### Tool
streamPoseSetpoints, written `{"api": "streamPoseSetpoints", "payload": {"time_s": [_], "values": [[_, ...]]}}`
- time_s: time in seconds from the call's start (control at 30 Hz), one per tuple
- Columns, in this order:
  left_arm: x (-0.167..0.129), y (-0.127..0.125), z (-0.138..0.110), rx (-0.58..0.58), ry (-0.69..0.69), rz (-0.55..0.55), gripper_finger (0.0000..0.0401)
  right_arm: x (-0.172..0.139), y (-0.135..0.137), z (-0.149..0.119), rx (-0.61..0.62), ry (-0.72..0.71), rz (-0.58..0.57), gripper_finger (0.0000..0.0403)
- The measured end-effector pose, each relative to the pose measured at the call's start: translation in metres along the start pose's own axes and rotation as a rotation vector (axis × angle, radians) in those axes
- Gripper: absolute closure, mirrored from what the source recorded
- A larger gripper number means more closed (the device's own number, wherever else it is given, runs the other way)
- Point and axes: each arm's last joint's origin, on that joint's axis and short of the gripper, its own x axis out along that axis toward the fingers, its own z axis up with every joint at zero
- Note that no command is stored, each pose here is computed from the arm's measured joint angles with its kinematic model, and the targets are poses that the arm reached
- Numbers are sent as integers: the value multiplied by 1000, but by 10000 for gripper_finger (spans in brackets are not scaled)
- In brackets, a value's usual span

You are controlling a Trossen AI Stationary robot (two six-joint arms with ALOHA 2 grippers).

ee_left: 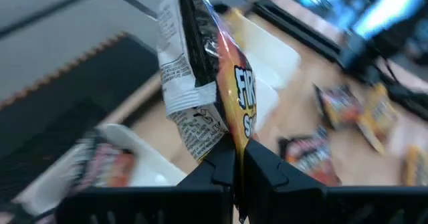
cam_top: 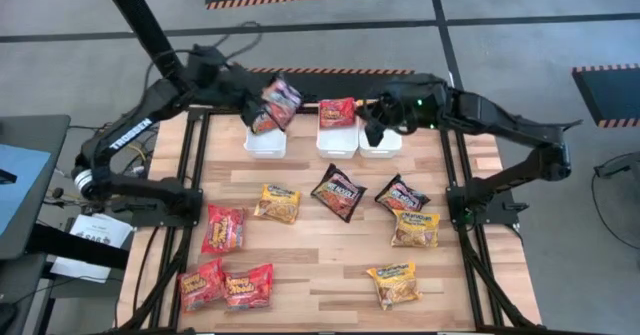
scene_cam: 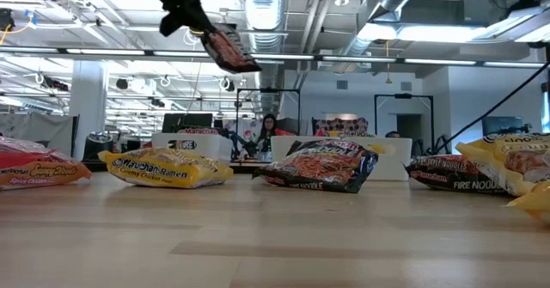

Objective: Sort Maruchan noodles
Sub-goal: Put the black noodle pack into the left white bin

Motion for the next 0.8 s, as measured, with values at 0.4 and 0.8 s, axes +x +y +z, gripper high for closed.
{"api": "streamPoseSetpoints", "payload": {"time_s": [0.4,0.8], "values": [[38,41,-65,-227,-295,-3,401,7,-34,6,-78,34,-54,315],[61,59,-124,-360,-396,178,401,7,-48,2,-168,105,-59,315]]}}
